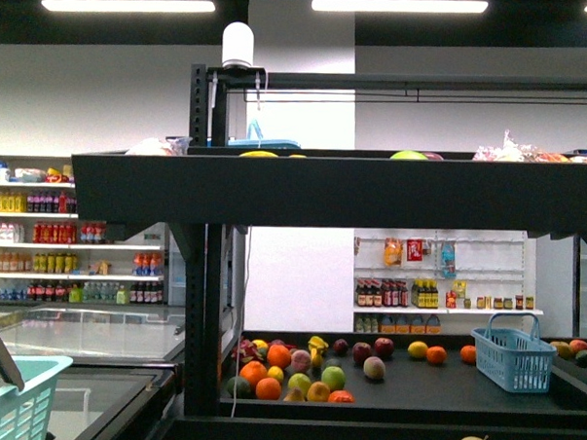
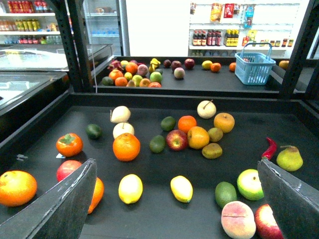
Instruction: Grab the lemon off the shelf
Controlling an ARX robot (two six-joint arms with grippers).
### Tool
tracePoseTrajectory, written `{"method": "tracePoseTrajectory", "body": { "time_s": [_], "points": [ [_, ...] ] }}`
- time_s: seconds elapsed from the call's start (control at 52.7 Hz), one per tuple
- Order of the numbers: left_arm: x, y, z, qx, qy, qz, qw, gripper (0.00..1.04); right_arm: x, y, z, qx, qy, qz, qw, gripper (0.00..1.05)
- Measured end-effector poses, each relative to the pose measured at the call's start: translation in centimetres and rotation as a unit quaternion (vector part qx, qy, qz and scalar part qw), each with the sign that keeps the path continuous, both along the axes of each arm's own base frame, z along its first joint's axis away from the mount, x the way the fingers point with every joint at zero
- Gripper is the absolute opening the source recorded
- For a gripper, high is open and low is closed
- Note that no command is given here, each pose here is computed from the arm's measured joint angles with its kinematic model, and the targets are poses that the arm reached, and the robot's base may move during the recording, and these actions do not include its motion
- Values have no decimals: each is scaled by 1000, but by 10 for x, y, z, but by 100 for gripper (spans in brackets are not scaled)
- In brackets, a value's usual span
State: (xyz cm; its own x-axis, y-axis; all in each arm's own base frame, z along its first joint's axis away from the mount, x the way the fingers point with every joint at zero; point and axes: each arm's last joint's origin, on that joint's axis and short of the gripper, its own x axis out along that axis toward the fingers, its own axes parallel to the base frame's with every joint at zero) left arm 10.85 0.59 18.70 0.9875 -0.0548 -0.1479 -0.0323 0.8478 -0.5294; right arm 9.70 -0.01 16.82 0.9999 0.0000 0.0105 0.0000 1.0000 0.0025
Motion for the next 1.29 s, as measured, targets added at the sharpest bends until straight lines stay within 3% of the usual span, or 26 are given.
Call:
{"method": "tracePoseTrajectory", "body": {
  "time_s": [0.171,0.361,0.456,0.608,0.854,1.291],
  "points": [
    [35,32,57,-197,-39,31,979,97,0,0,0,0,0,0,1000,97],
    [98,61,100,-337,-49,53,939,97,0,0,0,0,0,0,1000,97],
    [134,75,109,-398,-47,66,914,97,0,0,0,0,0,0,1000,97],
    [185,89,99,-468,-29,84,880,97,0,0,0,0,0,0,1000,97],
    [243,104,89,-497,-19,100,862,97,0,0,0,0,0,0,1000,97],
    [305,122,87,-464,-26,98,880,97,0,0,0,0,0,0,1000,97]
  ]
}}
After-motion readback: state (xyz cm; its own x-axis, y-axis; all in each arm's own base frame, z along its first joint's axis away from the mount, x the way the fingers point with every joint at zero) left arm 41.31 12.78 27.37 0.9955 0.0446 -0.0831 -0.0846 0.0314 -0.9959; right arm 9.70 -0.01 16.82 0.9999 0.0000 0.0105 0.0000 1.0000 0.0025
